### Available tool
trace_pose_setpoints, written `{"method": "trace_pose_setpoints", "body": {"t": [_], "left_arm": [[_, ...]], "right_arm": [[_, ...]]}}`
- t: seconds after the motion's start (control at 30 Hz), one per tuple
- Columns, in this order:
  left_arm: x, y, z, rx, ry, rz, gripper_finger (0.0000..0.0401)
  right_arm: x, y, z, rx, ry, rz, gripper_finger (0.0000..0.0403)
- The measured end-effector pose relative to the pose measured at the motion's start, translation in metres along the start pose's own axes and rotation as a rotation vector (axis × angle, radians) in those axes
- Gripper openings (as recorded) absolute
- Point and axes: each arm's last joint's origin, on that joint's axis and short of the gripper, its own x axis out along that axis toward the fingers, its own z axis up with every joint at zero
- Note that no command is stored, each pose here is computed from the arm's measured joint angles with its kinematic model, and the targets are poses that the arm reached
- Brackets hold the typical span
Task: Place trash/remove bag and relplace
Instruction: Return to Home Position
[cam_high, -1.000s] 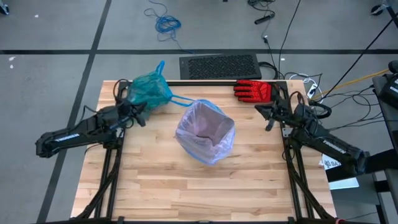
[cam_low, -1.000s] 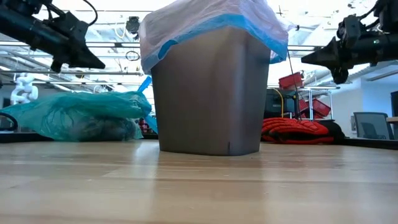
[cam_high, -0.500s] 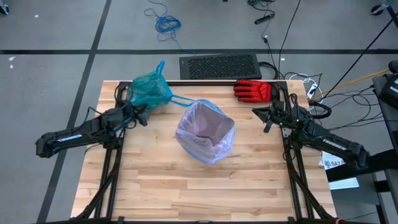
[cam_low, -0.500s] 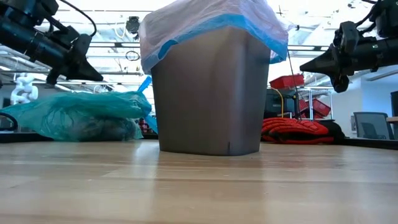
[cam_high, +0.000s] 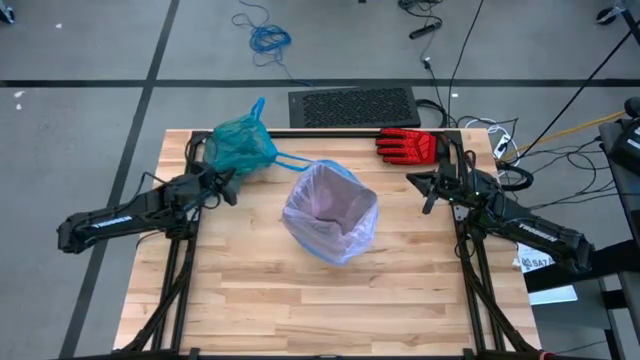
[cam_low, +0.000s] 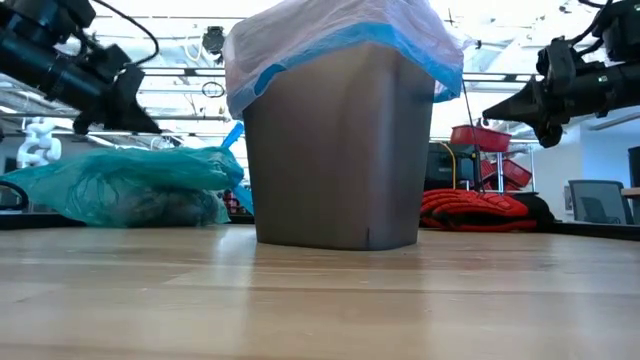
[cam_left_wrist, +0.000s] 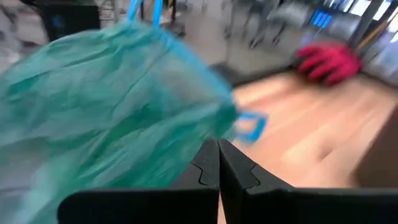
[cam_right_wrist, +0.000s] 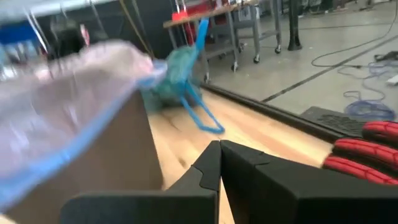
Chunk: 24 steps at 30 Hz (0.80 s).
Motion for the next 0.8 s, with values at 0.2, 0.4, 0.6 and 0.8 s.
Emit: {"method": "trace_pose_setpoints", "body": {"t": [0.2,0.4,0.6,0.8], "left_arm": [[0.002,0.006,-0.02,0.162,0.142,0.036,0.0],[0.003,-0.003,-0.011,0.169,0.022,-0.156,0.0],[0.004,-0.008,-0.006,0.243,-0.077,-0.218,0.0],[0.014,-0.009,-0.024,0.176,-0.238,-0.289,0.0]], "right_arm": [[-0.001,-0.001,-0.01,-0.114,0.115,0.026,0.0],[-0.008,0.003,-0.007,-0.166,0.067,0.148,0.0],[-0.005,0.001,-0.013,-0.207,-0.045,0.167,0.0],[-0.003,0.0,-0.015,-0.211,-0.093,0.152,0.0]]}}
